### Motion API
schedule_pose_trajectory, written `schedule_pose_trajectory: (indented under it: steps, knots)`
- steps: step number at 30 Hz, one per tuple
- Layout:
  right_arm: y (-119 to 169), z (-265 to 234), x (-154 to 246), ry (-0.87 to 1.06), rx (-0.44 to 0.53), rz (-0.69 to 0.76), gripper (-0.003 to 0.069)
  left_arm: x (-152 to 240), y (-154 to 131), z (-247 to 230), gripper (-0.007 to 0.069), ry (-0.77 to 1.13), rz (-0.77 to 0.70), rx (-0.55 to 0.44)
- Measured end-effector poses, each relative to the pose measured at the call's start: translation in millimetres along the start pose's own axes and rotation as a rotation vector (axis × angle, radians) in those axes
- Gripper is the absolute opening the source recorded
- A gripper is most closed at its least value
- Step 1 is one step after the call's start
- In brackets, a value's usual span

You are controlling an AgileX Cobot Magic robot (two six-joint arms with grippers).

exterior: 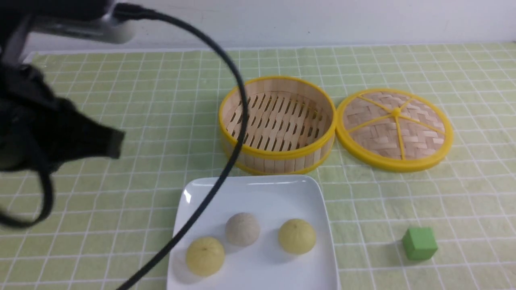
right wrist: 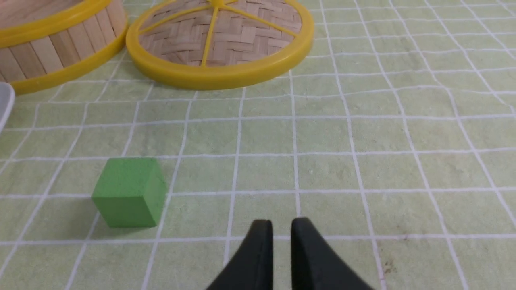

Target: Put the steamed buns into the plate on the green tablecloth.

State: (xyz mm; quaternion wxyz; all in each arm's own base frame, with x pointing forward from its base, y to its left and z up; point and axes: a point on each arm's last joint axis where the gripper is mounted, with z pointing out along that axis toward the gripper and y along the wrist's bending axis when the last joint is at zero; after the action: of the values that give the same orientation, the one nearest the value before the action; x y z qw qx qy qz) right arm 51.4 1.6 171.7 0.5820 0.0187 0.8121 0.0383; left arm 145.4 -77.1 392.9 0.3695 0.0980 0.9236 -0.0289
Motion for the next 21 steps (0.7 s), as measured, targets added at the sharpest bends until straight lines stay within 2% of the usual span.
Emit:
schedule_pose_trajectory:
  steps: [5, 10, 15, 21]
  knots:
    - [-3, 0, 0, -0.005, 0.053, 0.018, 0.0099, 48, 18, -9, 0.0002, -0.085, -0.054, 0.043]
    - [-4, 0, 0, -0.007, 0.073, 0.025, 0.0106, 93, 27, 4, 0.0002, -0.152, -0.082, 0.094]
    - [-4, 0, 0, -0.007, 0.073, 0.024, 0.0111, 114, 27, 17, 0.0005, -0.208, -0.106, 0.145]
    - [-4, 0, 0, -0.008, 0.073, 0.024, 0.0118, 128, 17, 40, 0.0013, -0.327, -0.108, 0.256]
